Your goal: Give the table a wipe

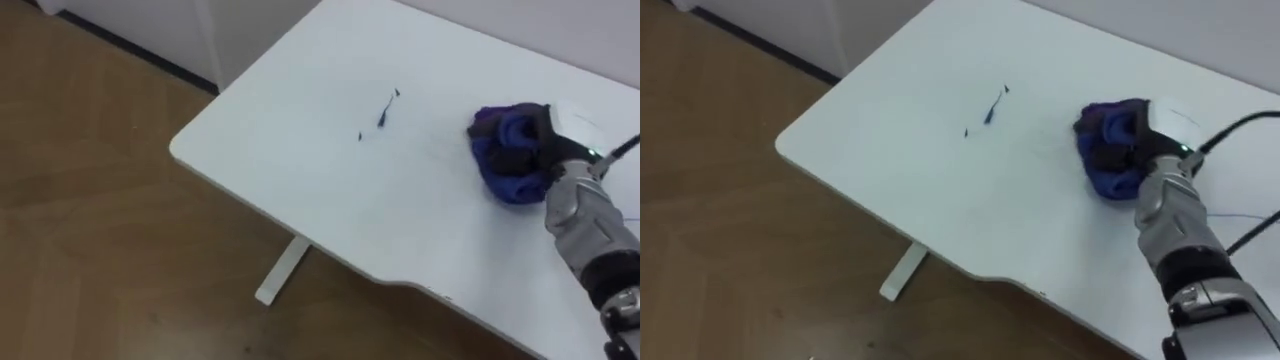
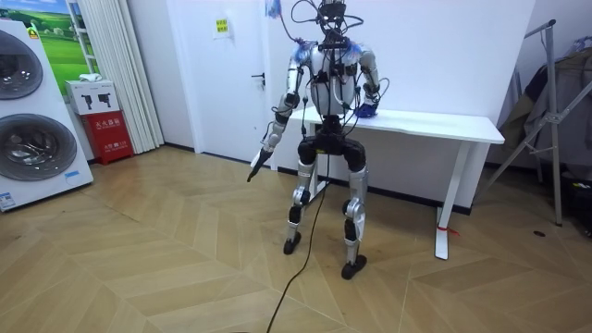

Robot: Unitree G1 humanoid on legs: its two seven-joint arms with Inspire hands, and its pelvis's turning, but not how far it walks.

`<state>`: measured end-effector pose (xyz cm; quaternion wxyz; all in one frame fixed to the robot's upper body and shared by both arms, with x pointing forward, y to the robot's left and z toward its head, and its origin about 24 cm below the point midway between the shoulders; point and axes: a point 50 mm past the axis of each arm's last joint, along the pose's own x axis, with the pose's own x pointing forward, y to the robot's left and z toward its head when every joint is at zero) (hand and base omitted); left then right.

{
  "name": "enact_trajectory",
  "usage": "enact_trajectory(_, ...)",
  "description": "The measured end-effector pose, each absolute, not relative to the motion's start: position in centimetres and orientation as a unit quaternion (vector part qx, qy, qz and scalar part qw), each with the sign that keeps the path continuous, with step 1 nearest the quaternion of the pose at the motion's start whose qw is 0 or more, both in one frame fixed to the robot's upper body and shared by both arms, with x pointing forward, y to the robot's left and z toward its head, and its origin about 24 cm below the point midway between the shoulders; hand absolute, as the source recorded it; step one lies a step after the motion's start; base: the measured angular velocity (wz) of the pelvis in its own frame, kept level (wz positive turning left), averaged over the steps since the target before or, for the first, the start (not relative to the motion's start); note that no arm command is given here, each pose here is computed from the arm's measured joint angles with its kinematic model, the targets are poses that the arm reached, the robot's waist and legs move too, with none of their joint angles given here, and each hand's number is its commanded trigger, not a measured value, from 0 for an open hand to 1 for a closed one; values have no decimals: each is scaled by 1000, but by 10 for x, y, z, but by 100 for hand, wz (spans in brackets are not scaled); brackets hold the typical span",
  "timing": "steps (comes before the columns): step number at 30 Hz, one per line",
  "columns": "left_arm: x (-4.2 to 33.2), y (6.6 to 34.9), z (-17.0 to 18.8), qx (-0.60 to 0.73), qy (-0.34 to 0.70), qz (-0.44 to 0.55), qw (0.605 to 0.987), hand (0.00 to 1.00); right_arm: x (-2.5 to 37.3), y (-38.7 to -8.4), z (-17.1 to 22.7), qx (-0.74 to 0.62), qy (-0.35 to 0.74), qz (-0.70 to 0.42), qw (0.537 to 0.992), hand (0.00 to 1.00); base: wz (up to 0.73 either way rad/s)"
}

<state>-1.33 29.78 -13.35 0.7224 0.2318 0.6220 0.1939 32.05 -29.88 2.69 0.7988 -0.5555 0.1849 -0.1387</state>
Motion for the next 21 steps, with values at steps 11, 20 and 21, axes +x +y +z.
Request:
enact_trajectory(11,-2,306,-129,235,591,205,744,0,246,-364,-7,-499,285,-219,789,100,2)
enact_trajectory(20,19,296,-133,242,577,181,759,0,276,-348,7,-521,272,-203,783,100,-22)
enact_trajectory(21,19,295,-133,241,577,182,758,0,282,-345,11,-527,264,-199,783,100,-26)
